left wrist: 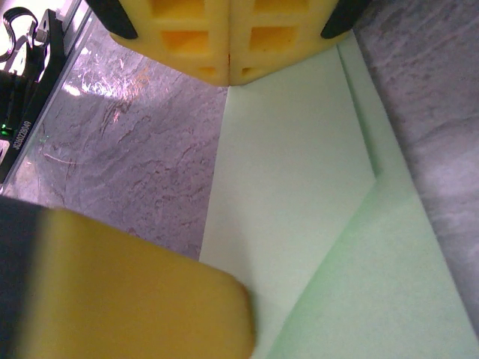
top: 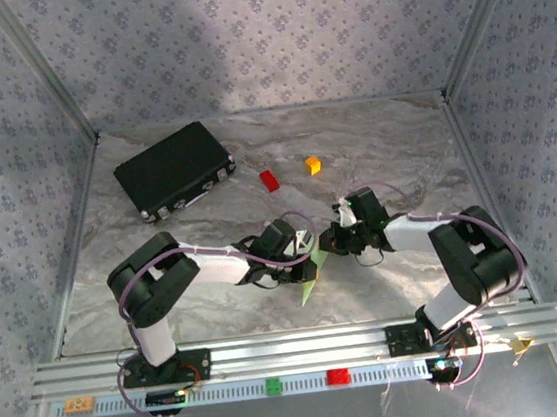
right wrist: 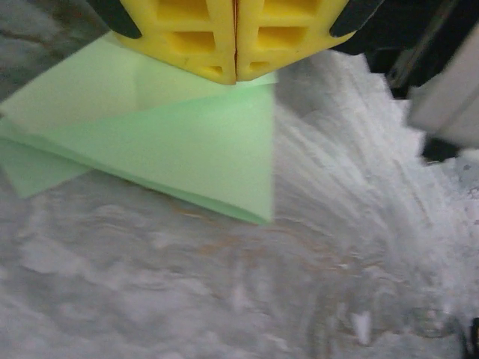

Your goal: Fold a paper plane with a square sheet of paper (pick it up from the middle)

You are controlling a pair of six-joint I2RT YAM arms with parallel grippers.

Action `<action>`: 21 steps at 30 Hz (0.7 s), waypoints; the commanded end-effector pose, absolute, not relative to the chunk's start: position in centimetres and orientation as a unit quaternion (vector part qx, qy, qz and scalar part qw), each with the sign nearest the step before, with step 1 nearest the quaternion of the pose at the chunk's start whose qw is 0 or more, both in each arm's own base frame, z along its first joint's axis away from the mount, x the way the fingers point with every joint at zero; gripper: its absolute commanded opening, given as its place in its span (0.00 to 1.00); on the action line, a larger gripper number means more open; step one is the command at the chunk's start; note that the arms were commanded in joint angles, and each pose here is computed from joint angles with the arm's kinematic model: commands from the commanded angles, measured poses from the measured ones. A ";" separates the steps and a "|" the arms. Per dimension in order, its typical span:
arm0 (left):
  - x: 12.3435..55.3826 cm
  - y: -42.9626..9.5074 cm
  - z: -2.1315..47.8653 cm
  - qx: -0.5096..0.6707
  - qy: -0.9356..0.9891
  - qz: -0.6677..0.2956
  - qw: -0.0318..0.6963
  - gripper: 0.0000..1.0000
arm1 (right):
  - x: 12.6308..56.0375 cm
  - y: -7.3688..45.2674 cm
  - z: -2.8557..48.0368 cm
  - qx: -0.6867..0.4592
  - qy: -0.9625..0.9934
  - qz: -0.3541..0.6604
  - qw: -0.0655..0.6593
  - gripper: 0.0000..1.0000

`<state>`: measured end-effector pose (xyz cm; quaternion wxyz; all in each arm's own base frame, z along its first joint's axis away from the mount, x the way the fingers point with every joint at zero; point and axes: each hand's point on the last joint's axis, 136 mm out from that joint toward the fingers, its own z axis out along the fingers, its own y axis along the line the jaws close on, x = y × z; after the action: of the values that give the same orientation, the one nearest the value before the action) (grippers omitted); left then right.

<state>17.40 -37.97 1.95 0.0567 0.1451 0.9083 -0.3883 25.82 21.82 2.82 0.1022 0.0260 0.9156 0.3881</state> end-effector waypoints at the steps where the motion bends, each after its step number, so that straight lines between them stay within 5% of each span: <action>1: 14.3 -33.8 -2.7 0.126 0.944 -0.303 -0.014 0.00 | 27.8 21.0 2.5 0.036 0.914 0.388 0.115 0.08; 21: 14.3 -33.7 -2.8 0.125 0.945 -0.302 -0.014 0.00 | 31.0 17.1 5.3 0.089 0.900 0.393 0.166 0.08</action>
<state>17.38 -37.95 1.92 0.0567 0.1452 0.9082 -0.3885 30.93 17.03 3.56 0.1444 0.1052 0.8983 0.4014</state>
